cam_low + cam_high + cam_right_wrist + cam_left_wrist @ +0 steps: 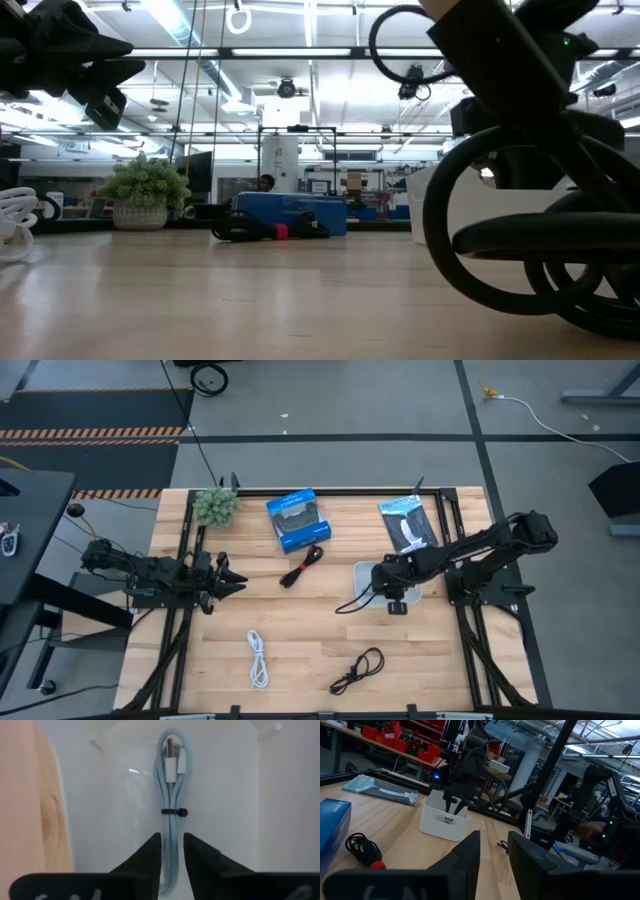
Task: Pick and place USB-C Cables
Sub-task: Put the bottom black USB cable into the white bin
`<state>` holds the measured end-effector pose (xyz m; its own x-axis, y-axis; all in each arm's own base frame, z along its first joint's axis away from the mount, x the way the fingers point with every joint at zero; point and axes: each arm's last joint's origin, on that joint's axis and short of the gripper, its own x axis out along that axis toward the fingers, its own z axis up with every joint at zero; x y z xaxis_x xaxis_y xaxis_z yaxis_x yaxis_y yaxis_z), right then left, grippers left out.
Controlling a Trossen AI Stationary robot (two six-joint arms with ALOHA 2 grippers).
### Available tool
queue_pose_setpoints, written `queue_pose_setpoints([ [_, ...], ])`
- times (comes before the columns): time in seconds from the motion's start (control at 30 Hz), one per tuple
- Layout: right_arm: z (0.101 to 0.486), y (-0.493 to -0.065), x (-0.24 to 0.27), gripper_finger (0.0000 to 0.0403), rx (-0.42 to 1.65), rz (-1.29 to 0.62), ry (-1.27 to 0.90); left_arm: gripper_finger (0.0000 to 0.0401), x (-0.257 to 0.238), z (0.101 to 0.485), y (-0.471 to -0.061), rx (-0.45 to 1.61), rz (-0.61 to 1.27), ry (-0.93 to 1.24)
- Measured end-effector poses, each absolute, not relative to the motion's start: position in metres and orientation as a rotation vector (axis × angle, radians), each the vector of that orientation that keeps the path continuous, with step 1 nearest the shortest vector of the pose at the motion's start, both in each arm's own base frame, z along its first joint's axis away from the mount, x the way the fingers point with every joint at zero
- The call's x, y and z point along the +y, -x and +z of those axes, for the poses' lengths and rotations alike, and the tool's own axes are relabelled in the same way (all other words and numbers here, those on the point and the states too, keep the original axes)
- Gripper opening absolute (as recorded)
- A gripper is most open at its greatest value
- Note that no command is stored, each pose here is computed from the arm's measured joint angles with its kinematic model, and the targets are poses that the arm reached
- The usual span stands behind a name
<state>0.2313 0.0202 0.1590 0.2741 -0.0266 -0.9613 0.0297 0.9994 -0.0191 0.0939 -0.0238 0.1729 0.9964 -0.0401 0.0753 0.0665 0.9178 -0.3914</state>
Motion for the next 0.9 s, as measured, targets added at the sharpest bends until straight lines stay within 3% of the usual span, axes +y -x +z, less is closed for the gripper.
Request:
queue_pose_setpoints([
  [0.33, 0.193, -0.24, 0.021, 0.0113, 1.34, -0.041, 0.008, 0.0107, -0.024, 0.173, -0.094, -0.067, -0.055, 0.405],
  [0.9, 0.272, -0.253, 0.04, 0.0115, 1.301, 0.017, 0.051, 0.0107, -0.024, 0.173, -0.094, -0.066, -0.054, 0.405],
])
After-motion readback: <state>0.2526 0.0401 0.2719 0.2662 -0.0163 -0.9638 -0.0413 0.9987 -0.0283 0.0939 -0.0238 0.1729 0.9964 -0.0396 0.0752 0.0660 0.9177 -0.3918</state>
